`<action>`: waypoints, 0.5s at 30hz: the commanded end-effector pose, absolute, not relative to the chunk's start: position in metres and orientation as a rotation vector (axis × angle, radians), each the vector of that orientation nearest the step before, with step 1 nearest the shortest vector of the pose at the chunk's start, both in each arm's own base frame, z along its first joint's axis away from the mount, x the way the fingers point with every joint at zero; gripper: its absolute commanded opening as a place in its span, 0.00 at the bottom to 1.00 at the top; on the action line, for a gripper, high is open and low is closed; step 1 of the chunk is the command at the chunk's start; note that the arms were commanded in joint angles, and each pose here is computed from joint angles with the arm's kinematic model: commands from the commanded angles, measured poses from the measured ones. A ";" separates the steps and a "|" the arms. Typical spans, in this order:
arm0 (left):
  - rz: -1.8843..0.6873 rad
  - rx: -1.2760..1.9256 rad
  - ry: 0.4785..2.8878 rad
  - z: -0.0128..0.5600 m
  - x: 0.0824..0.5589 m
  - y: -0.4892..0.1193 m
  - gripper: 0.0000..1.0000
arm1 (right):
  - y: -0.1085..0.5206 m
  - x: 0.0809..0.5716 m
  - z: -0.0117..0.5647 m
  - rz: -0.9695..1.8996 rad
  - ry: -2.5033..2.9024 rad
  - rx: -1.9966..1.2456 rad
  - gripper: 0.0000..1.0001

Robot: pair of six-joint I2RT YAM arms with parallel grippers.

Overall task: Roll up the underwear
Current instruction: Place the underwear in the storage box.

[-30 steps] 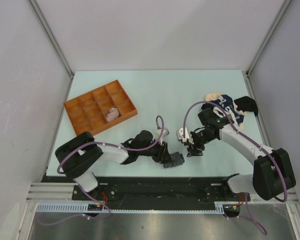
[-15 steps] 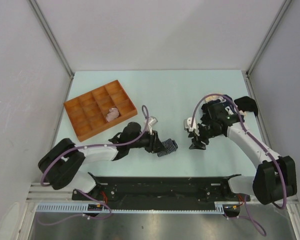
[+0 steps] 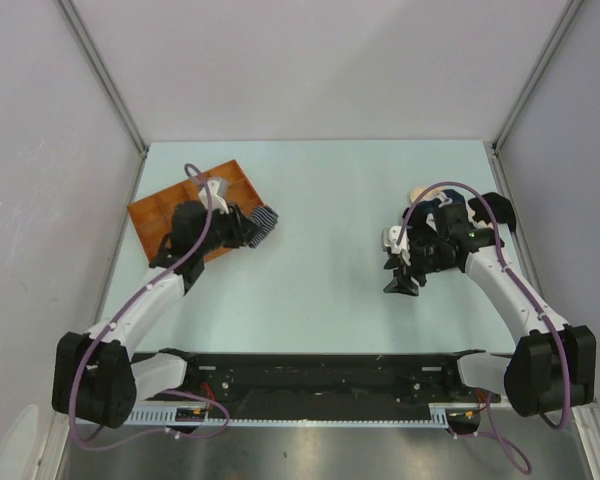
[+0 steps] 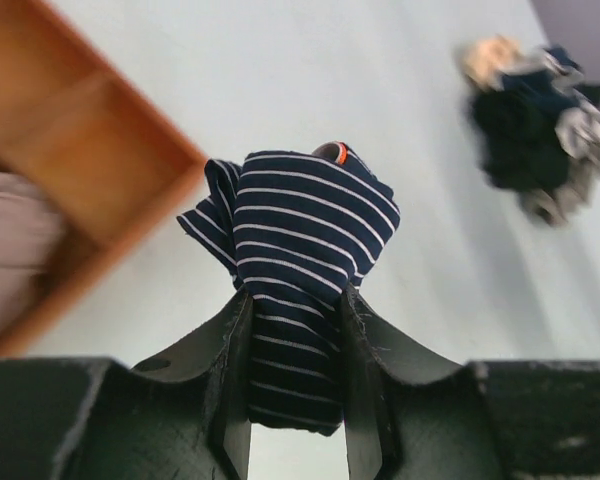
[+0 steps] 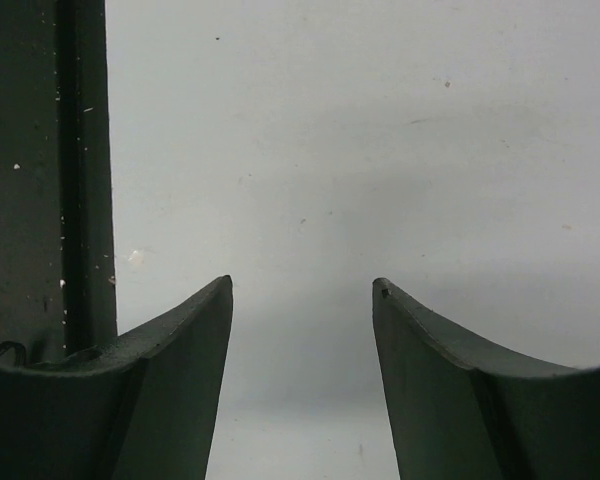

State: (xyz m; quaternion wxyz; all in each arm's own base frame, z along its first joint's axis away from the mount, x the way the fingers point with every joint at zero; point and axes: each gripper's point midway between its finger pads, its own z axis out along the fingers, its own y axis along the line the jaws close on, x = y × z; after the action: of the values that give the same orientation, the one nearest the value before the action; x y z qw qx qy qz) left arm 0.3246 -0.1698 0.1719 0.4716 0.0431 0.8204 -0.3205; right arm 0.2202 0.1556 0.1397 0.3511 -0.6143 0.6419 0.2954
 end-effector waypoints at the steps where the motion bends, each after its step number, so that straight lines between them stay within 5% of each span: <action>1: -0.516 0.051 2.030 0.186 0.343 -0.111 0.00 | 0.158 0.216 0.156 0.804 1.605 -1.579 0.61; 15: -0.147 -0.134 2.167 0.140 0.358 0.003 0.00 | 0.156 0.210 0.153 0.851 1.599 -1.578 0.61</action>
State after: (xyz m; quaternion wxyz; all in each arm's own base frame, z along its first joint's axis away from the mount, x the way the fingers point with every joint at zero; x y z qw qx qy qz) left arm 0.3511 -0.0196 0.1301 0.4549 -0.0627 0.8825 -0.1012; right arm 0.2093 0.1524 0.1414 0.3482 -0.6097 0.6362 0.3199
